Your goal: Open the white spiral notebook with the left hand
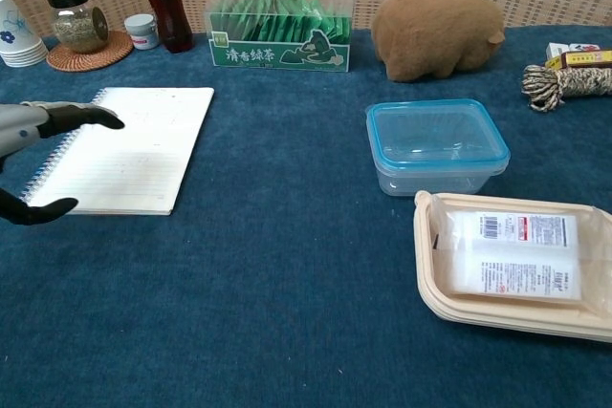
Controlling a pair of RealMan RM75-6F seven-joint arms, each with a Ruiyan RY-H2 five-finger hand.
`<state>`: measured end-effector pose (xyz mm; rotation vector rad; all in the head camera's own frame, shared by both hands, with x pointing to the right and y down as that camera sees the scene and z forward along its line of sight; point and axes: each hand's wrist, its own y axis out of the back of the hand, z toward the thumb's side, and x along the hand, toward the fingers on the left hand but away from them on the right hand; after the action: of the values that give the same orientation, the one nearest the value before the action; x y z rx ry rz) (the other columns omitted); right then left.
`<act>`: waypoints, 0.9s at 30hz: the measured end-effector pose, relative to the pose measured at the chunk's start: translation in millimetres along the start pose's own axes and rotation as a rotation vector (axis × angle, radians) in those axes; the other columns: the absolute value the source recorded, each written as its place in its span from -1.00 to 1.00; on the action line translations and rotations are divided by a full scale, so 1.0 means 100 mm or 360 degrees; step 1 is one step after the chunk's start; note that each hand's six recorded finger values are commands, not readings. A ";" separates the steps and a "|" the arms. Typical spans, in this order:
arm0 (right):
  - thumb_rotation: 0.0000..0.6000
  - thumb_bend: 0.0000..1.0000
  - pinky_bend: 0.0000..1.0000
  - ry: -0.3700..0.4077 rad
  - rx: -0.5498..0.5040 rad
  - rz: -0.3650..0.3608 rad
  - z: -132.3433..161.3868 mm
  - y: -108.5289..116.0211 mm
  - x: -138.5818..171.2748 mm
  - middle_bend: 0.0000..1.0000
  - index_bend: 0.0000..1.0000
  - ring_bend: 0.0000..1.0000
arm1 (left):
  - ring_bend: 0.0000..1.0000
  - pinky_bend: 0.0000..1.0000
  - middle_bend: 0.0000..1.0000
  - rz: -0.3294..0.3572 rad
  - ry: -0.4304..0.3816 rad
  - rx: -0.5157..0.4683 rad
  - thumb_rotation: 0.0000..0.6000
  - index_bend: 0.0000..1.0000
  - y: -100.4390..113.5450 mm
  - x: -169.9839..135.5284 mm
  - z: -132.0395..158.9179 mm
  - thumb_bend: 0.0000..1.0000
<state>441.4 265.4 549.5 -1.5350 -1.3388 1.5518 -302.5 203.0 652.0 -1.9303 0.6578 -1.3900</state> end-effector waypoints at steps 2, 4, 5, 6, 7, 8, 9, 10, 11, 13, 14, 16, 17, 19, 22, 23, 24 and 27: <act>1.00 -0.39 -0.76 -0.0007 0.0005 0.0009 -0.01 -0.01 0.00 -0.70 -0.54 -0.92 | -1.00 -1.00 -0.92 -0.0020 -0.0012 0.0017 1.00 -0.59 -0.04 0.08 0.05 -0.27; 1.00 -0.39 -0.76 -0.0010 0.0005 0.0007 -0.01 -0.01 0.00 -0.70 -0.54 -0.92 | -1.00 -1.00 -0.92 -0.0047 -0.0025 0.0029 1.00 -0.60 -0.09 0.17 0.12 -0.27; 1.00 -0.39 -0.76 -0.0009 0.0004 0.0001 -0.01 0.00 0.00 -0.70 -0.54 -0.92 | -1.00 -1.00 -0.92 -0.0059 -0.0031 0.0030 1.00 -0.60 -0.11 0.20 0.14 -0.27; 1.00 -0.39 -0.76 -0.0009 0.0004 -0.0003 -0.01 0.00 -0.01 -0.70 -0.54 -0.92 | -1.00 -1.00 -0.92 -0.0072 -0.0037 0.0027 1.00 -0.60 -0.14 0.25 0.18 -0.27; 1.00 -0.39 -0.76 -0.0009 0.0004 -0.0006 -0.01 0.01 -0.01 -0.70 -0.54 -0.92 | -1.00 -1.00 -0.92 -0.0081 -0.0042 0.0027 1.00 -0.60 -0.15 0.27 0.20 -0.27; 1.00 -0.39 -0.76 -0.0011 0.0006 -0.0011 -0.01 0.02 -0.01 -0.70 -0.54 -0.92 | -1.00 -1.00 -0.92 -0.0086 -0.0046 0.0029 1.00 -0.60 -0.17 0.30 0.22 -0.27; 1.00 -0.39 -0.76 -0.0013 0.0008 -0.0013 -0.02 0.02 -0.01 -0.70 -0.54 -0.92 | -1.00 -1.00 -0.93 -0.0091 -0.0047 0.0033 1.00 -0.60 -0.18 0.33 0.25 -0.27; 1.00 -0.39 -0.76 -0.0016 0.0009 -0.0014 -0.03 0.03 0.00 -0.70 -0.54 -0.92 | -1.00 -1.00 -0.93 -0.0094 -0.0046 0.0038 1.00 -0.60 -0.20 0.35 0.26 -0.27; 1.00 -0.39 -0.76 -0.0020 0.0009 -0.0015 -0.03 0.03 0.00 -0.70 -0.54 -0.92 | -1.00 -1.00 -0.93 -0.0097 -0.0043 0.0040 1.00 -0.60 -0.21 0.37 0.27 -0.27; 1.00 -0.39 -0.76 -0.0025 0.0008 -0.0015 -0.05 0.04 0.00 -0.70 -0.54 -0.92 | -1.00 -1.00 -0.93 -0.0099 -0.0040 0.0041 1.00 -0.60 -0.24 0.41 0.30 -0.27; 1.00 -0.39 -0.76 -0.0029 0.0006 -0.0016 -0.05 0.04 0.01 -0.70 -0.54 -0.92 | -1.00 -1.00 -0.93 -0.0100 -0.0038 0.0044 1.00 -0.60 -0.25 0.43 0.32 -0.27; 1.00 -0.39 -0.76 -0.0034 0.0005 -0.0018 -0.06 0.04 0.01 -0.70 -0.54 -0.92 | -1.00 -1.00 -0.93 -0.0101 -0.0033 0.0060 1.00 -0.60 -0.28 0.47 0.34 -0.27; 1.00 -0.39 -0.76 -0.0036 0.0004 -0.0021 -0.07 0.05 0.02 -0.70 -0.54 -0.92 | -1.00 -1.00 -0.93 -0.0102 -0.0030 0.0067 1.00 -0.60 -0.29 0.49 0.35 -0.27; 1.00 -0.39 -0.76 -0.0040 0.0004 -0.0028 -0.08 0.06 0.03 -0.70 -0.54 -0.92 | -1.00 -1.00 -0.93 -0.0103 -0.0023 0.0081 1.00 -0.61 -0.31 0.52 0.36 -0.27; 1.00 -0.39 -0.76 -0.0045 0.0004 -0.0035 -0.10 0.08 0.04 -0.70 -0.54 -0.92 | -1.00 -1.00 -0.93 -0.0102 -0.0018 0.0089 1.00 -0.62 -0.33 0.54 0.40 -0.27; 1.00 -0.39 -0.76 -0.0046 0.0005 -0.0037 -0.10 0.08 0.04 -0.70 -0.54 -0.92 | -1.00 -1.00 -0.93 -0.0101 -0.0017 0.0090 1.00 -0.62 -0.34 0.55 0.40 -0.27; 1.00 -0.39 -0.76 -0.0046 0.0006 -0.0038 -0.10 0.08 0.05 -0.70 -0.54 -0.92 | -1.00 -1.00 -0.93 -0.0098 -0.0014 0.0096 1.00 -0.62 -0.34 0.55 0.41 -0.27; 1.00 -0.39 -0.76 -0.0049 0.0005 -0.0044 -0.11 0.10 0.05 -0.70 -0.54 -0.92 | -1.00 -1.00 -0.93 -0.0081 0.0000 0.0125 1.00 -0.62 -0.35 0.57 0.41 -0.27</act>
<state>453.7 269.8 540.4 -1.4900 -1.3682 1.5658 -245.0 193.9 704.7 -1.8971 0.5493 -1.4261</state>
